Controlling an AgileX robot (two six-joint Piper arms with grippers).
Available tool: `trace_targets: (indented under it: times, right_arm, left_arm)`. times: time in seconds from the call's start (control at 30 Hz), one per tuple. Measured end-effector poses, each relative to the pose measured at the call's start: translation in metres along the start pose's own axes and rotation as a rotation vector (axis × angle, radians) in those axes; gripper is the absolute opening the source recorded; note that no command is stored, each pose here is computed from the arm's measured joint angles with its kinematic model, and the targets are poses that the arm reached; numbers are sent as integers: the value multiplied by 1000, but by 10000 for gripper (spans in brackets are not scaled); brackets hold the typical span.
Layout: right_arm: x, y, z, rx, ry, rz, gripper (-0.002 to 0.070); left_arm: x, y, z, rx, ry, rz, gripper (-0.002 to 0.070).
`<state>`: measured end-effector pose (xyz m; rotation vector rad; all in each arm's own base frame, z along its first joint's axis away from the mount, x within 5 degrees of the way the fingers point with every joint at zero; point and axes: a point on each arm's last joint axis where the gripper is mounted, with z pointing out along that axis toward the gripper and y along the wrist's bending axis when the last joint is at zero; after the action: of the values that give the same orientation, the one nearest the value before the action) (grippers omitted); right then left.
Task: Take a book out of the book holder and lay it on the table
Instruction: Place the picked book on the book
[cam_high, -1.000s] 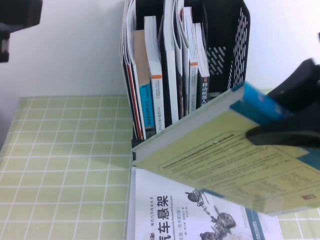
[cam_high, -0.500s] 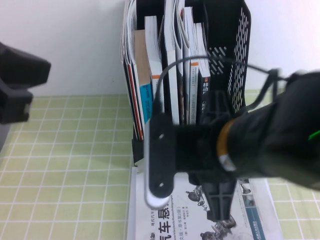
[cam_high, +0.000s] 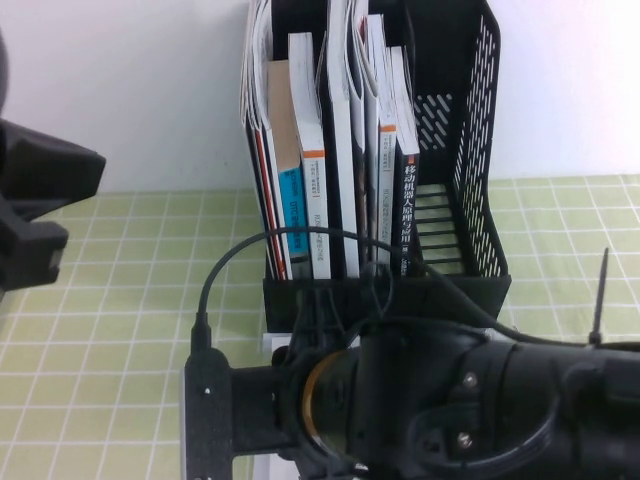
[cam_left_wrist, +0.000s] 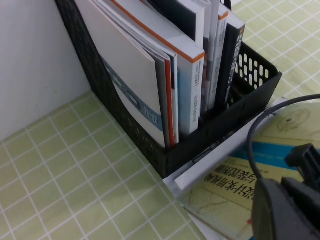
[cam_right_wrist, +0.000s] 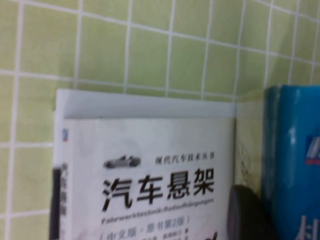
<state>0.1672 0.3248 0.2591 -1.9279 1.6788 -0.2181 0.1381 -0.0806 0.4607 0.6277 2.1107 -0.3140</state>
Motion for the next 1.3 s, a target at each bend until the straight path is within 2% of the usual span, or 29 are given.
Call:
trace_targets:
  times: [0.17, 0.3, 0.47, 0.6, 0.7, 0.8, 0.9, 1.0, 1.1, 1.13, 1.2, 1.3]
  right_arm:
    - [4, 9, 25, 26, -1, -42, 258]
    - [5, 18, 31, -33, -5, -1, 318]
    - [8, 30, 35, -178, 12, 45, 397]
    - [12, 37, 32, -267, 54, 81, 423]
    - [16, 47, 22, -388, 108, 155, 446]
    - [11, 43, 5, -430, 72, 175, 453]
    - [4, 27, -19, -364, -28, 178, 451]
    - [0, 5, -44, -249, -97, 167, 404]
    - [4, -14, -68, -137, -120, 175, 277]
    - [7, -18, -75, -113, -123, 181, 212]
    - [11, -21, -89, -98, -144, 203, 94]
    - [15, -21, -111, -118, -203, 226, 28]
  left_arm:
    - [2, 0, -8, -2, -11, 2, -3]
    - [4, -1, -13, -2, -17, 5, -3]
    - [6, -1, -19, -3, -28, 6, -3]
    - [6, -2, -19, -1, -29, 7, -3]
    - [7, -4, -18, 29, -27, -4, -3]
    - [12, -8, -8, 80, -13, -18, -3]
    - [19, -13, 2, 135, -4, -26, -3]
    - [29, -16, 12, 169, -15, -31, -3]
    - [42, -17, 13, 170, -39, -40, -3]
    - [48, -17, 12, 172, -52, -45, -3]
    - [61, -19, 10, 183, -85, -58, -3]
    - [81, -25, 2, 226, -178, -53, -3]
